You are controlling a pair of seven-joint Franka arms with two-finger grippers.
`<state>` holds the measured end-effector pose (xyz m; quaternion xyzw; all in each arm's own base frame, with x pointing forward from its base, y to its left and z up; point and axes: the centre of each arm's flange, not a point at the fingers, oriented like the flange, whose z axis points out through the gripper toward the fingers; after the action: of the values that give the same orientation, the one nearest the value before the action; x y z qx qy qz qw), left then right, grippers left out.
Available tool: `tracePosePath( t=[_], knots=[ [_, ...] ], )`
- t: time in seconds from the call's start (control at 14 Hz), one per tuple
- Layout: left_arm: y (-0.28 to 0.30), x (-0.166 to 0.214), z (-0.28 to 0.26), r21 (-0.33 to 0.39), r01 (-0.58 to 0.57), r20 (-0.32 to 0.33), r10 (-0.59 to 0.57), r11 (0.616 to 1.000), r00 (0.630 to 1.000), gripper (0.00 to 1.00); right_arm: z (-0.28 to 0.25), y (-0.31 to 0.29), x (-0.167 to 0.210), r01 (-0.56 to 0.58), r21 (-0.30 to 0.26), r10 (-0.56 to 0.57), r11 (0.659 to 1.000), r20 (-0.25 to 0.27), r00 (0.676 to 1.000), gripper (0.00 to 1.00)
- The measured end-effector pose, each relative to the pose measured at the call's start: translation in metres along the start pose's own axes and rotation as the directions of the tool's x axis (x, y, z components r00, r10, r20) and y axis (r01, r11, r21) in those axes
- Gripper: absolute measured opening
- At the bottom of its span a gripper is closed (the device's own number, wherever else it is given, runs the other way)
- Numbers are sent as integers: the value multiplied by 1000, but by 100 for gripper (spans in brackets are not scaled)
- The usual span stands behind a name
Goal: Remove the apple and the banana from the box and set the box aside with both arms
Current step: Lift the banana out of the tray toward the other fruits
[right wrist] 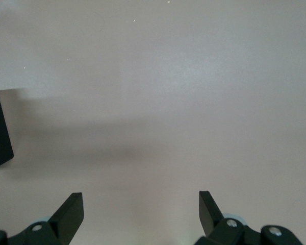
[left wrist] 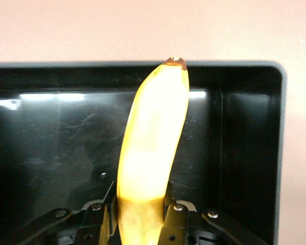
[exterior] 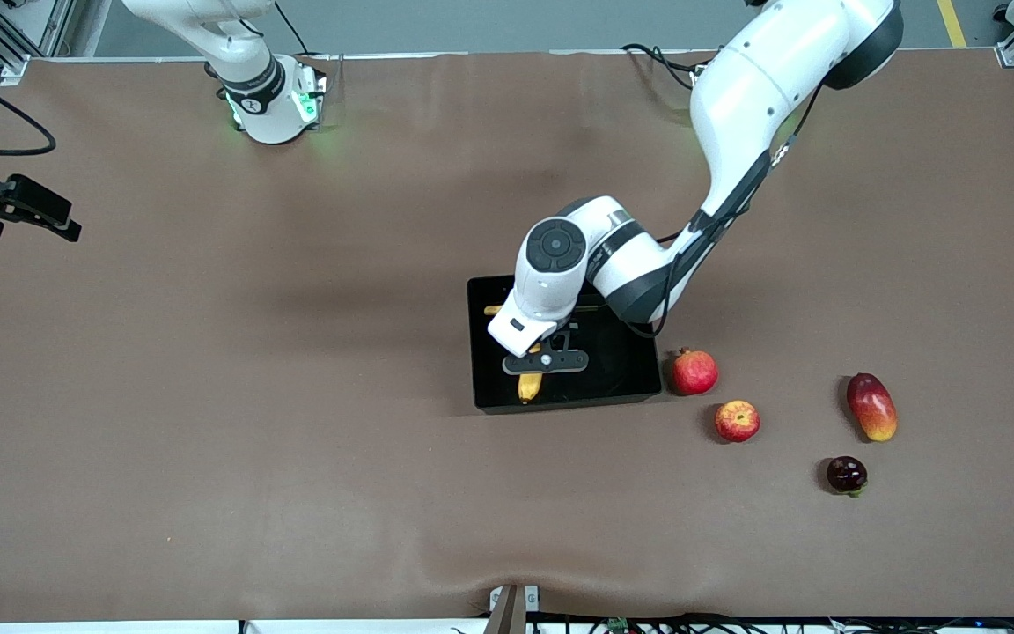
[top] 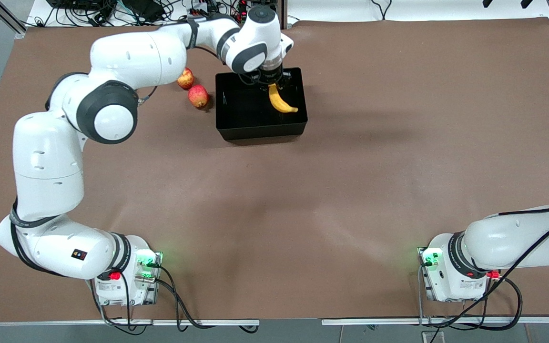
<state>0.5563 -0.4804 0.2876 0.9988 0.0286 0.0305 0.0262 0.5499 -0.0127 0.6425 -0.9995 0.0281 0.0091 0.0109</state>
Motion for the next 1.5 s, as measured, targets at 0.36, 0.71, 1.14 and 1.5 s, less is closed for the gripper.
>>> tracePosePath(
  t=[0.36, 0.71, 1.14, 1.5],
  knots=[
    [-31, 16, -67, 91, -36, -13, 37, 995, 999, 37, 0, 0, 0, 0, 0, 0, 1000, 0, 1000, 100],
    [-133, 78, -122, 136, -87, 13, 86, 987, 996, 37, 0, 0, 0, 0, 0, 0, 1000, 0, 1000, 100],
    [-283, 124, -108, 133, -144, 117, 129, 981, 985, 37, 3, -4, 1, 7, -1, -7, 1000, 5, 1000, 100],
    [-414, 137, -54, 88, -174, 121, 163, 981, 979, 37, 25, -60, 16, 102, -4, -102, 995, 0, 995, 100]
  ],
)
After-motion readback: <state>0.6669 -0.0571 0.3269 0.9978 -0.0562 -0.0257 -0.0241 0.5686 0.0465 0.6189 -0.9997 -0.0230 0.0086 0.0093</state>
